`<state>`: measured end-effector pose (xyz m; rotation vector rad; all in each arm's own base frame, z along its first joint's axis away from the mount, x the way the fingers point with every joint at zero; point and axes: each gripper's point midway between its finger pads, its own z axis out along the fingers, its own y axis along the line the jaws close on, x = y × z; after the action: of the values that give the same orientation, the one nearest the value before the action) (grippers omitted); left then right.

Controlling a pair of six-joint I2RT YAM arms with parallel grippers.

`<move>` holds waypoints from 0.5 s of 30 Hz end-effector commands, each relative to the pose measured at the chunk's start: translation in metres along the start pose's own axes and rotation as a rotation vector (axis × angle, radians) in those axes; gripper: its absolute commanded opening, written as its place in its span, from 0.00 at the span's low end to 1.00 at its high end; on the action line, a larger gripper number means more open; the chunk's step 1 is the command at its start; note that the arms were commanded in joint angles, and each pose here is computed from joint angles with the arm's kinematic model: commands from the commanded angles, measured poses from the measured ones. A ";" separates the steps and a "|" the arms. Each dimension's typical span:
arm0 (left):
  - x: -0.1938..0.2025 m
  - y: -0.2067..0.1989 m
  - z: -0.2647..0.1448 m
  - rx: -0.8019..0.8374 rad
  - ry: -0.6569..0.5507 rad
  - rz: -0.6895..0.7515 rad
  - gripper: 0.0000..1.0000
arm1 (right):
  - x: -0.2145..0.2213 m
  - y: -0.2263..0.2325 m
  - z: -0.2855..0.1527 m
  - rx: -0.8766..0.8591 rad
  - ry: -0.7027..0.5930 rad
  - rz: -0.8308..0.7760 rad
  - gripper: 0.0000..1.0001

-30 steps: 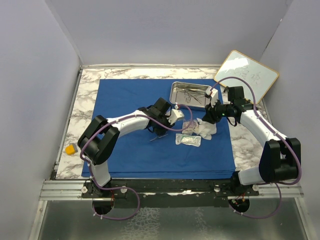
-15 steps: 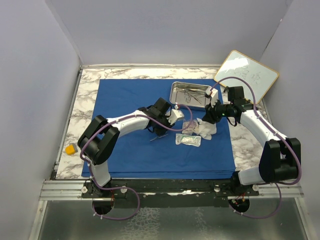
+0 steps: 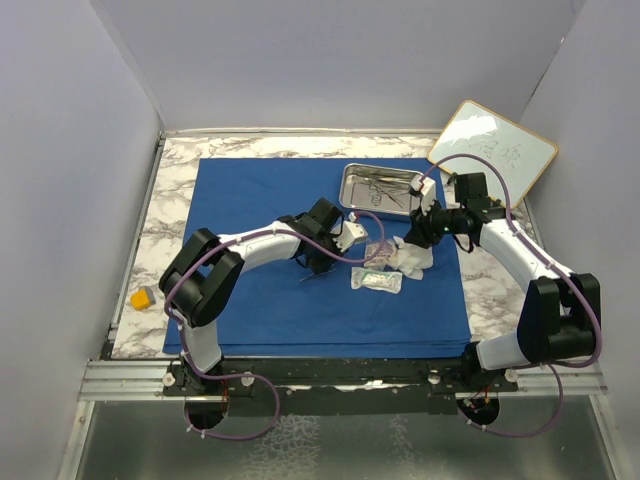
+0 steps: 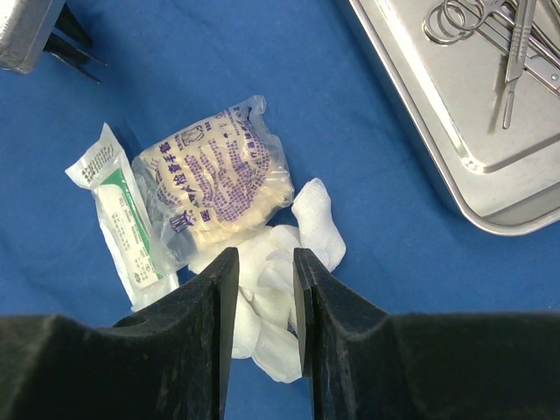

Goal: Open and lay out the surgical kit
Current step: Adjust the medical item in the surgical kit.

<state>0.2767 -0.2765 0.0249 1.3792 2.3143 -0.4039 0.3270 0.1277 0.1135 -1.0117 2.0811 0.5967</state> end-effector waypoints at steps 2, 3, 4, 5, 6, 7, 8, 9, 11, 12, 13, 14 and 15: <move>0.002 -0.004 0.001 0.026 0.006 -0.043 0.12 | -0.011 -0.002 -0.002 -0.006 -0.018 -0.008 0.32; 0.001 -0.004 0.000 0.025 0.003 -0.050 0.10 | -0.011 -0.002 -0.002 -0.005 -0.018 -0.009 0.32; -0.001 -0.004 -0.002 0.022 -0.001 -0.058 0.08 | -0.011 -0.002 -0.003 -0.001 -0.019 -0.011 0.32; -0.002 -0.004 -0.003 0.020 -0.004 -0.066 0.06 | -0.011 -0.003 -0.004 0.004 -0.019 -0.013 0.32; -0.005 -0.004 -0.005 0.020 -0.008 -0.071 0.04 | -0.012 -0.003 -0.004 0.009 -0.021 -0.016 0.32; -0.007 -0.004 -0.008 0.020 -0.012 -0.076 0.01 | -0.012 -0.004 -0.005 0.016 -0.021 -0.019 0.32; -0.010 -0.004 -0.010 0.019 -0.014 -0.080 0.00 | -0.011 -0.004 -0.005 0.019 -0.020 -0.018 0.32; -0.012 -0.004 -0.012 0.018 -0.017 -0.084 0.00 | -0.011 -0.005 -0.005 0.021 -0.018 -0.017 0.32; -0.018 -0.003 -0.016 0.014 -0.023 -0.097 0.00 | -0.011 -0.006 -0.005 0.029 -0.014 -0.018 0.32; -0.022 -0.002 -0.019 0.008 -0.027 -0.106 0.00 | -0.010 -0.007 -0.005 0.034 -0.012 -0.018 0.31; -0.024 -0.001 -0.021 0.001 -0.031 -0.122 0.00 | -0.010 -0.008 -0.006 0.038 -0.011 -0.018 0.31; -0.028 -0.001 -0.024 -0.007 -0.035 -0.144 0.00 | -0.010 -0.008 -0.006 0.041 -0.009 -0.018 0.32; -0.031 0.000 -0.026 -0.014 -0.040 -0.165 0.00 | -0.011 -0.009 -0.007 0.047 -0.012 -0.021 0.31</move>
<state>0.2758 -0.2806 0.0361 1.2888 2.3846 -0.4320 0.3275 0.1270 0.1134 -1.0107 2.0831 0.5907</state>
